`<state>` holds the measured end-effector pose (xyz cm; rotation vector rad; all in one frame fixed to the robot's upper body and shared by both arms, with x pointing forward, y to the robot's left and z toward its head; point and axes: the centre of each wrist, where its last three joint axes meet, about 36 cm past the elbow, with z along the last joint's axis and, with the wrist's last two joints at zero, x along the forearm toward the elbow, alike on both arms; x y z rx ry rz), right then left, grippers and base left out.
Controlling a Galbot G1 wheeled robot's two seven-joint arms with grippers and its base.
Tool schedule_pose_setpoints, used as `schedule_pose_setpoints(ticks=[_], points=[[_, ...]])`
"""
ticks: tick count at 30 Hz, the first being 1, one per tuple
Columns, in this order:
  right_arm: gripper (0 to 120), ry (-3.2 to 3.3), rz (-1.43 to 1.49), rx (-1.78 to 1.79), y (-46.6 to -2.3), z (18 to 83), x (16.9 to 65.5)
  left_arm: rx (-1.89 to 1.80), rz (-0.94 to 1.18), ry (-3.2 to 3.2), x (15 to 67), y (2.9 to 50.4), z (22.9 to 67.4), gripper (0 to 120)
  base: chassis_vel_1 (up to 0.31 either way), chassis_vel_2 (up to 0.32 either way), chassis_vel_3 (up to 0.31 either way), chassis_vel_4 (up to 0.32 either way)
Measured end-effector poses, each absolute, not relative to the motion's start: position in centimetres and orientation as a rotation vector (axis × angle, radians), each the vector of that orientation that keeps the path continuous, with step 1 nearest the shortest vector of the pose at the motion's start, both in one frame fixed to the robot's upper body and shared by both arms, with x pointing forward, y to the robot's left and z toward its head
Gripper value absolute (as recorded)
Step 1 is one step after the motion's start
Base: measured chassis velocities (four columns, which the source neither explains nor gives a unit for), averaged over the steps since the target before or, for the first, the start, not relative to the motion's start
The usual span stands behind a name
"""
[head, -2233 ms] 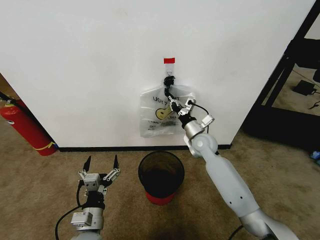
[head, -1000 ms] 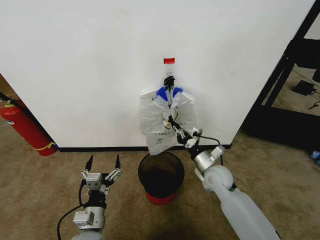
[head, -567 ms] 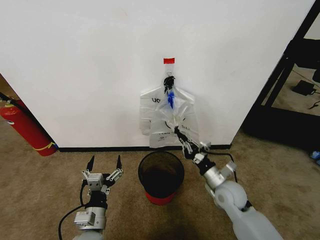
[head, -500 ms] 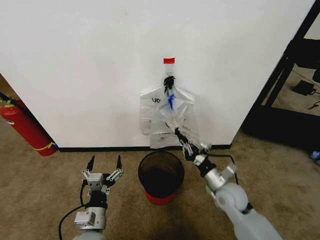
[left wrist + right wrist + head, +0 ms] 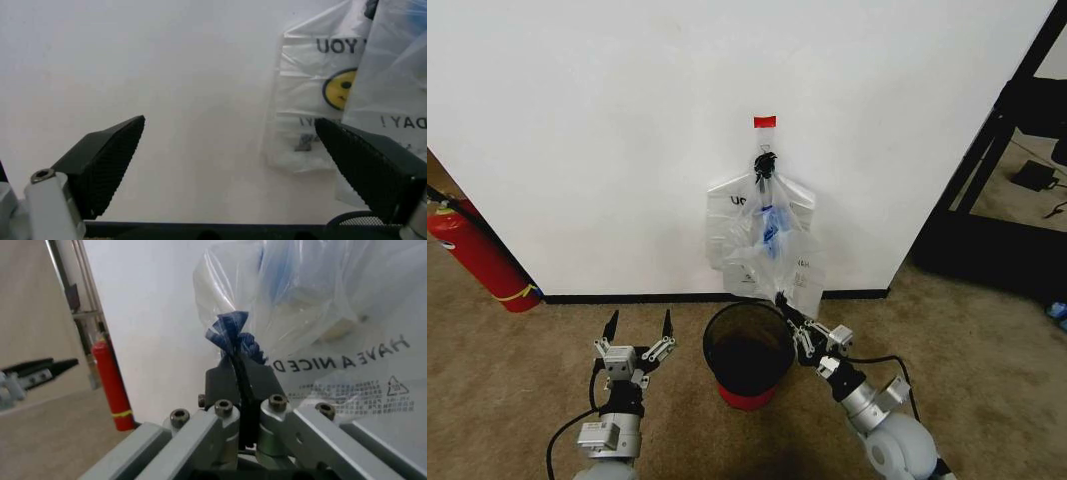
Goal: Pick up the garbage bag from the wall and place it over the trash bin.
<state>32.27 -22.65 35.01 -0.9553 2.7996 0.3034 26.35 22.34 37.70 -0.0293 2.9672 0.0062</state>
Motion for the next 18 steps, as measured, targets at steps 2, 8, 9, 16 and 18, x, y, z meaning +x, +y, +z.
schedule_pose_setpoints(ticks=[2, 8, 9, 16, 18], points=[[0, 2.797, 0.268, -0.940, -22.8, 34.7, 32.0, -0.033, -0.002, 2.967, 26.4, 22.3, 37.7, 100, 0.000, 0.000, 0.000, 0.000], [0, 2.782, 0.168, -0.915, -23.2, 34.4, 31.4, -0.034, -0.010, 2.966, 26.5, 22.2, 37.7, 100, 0.000, 0.000, 0.000, 0.000], [0, 2.779, 0.155, -0.911, -23.3, 34.3, 31.3, -0.032, -0.009, 2.966, 26.5, 22.2, 37.7, 100, 0.000, 0.000, 0.000, 0.000], [0, 2.767, 0.072, -0.910, -23.7, 33.1, 30.3, -0.027, -0.002, 2.972, 26.6, 22.4, 37.5, 100, 0.000, 0.000, 0.000, 0.000], [0, 2.762, 0.050, -0.911, -23.8, 32.7, 30.1, -0.026, 0.000, 2.971, 26.7, 22.5, 37.4, 100, 0.000, 0.000, 0.000, 0.000]])
